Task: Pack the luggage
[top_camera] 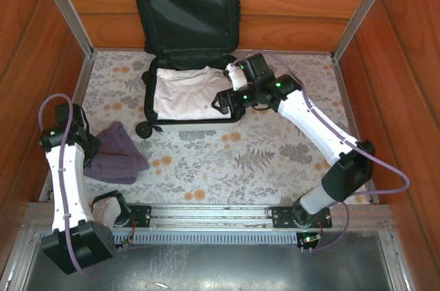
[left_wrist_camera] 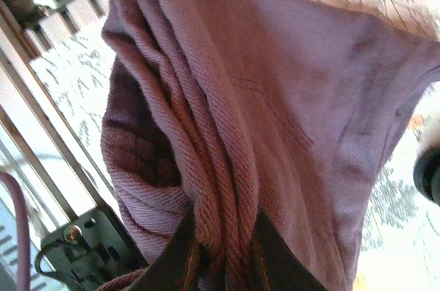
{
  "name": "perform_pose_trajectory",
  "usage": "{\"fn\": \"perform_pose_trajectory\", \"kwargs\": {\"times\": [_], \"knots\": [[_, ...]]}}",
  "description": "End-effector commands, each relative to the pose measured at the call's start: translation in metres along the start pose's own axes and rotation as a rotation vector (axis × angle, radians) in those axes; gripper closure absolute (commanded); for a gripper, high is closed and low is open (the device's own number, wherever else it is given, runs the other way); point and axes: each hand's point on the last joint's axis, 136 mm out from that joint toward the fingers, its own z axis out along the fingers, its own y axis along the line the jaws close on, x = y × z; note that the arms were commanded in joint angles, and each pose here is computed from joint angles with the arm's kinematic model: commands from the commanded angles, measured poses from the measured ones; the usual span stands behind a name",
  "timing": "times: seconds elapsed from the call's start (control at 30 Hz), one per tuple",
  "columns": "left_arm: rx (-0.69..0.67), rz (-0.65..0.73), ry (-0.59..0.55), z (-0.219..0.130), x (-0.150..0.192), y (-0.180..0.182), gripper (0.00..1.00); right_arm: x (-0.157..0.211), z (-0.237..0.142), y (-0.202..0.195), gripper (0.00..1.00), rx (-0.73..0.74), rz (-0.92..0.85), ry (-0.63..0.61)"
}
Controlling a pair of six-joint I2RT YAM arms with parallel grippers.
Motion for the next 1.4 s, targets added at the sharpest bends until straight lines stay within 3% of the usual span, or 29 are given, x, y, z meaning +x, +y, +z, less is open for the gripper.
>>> {"fn": "perform_pose_trajectory", "kwargs": {"times": [0.0,0.2,0.3,0.6,0.8,0.97,1.37], "knots": [[0.086,0.052,0.129,-0.013,0.034,-0.006,1.00,-0.006,0.010,0.017,0.17,-0.059,-0.053,-0.005],[0.043,0.203,0.165,-0.027,0.058,-0.005,1.00,-0.005,0.039,0.058,0.15,-0.102,-0.286,-0.015],[0.037,0.280,0.205,-0.032,0.071,-0.008,1.00,-0.002,0.066,0.066,0.13,-0.113,-0.316,0.029],[0.072,0.461,0.299,-0.047,0.106,-0.028,1.00,0.005,0.095,0.079,0.14,-0.137,-0.310,0.095],[-0.040,0.627,0.290,-0.071,0.109,-0.020,1.00,0.015,0.102,0.076,0.16,-0.115,-0.303,0.111],[-0.006,0.674,0.294,-0.083,0.114,-0.031,1.00,0.024,0.104,0.072,0.16,-0.104,-0.281,0.133],[0.147,0.837,0.320,-0.086,0.161,-0.113,1.00,0.076,0.097,0.041,0.12,-0.011,-0.073,0.143]]}}
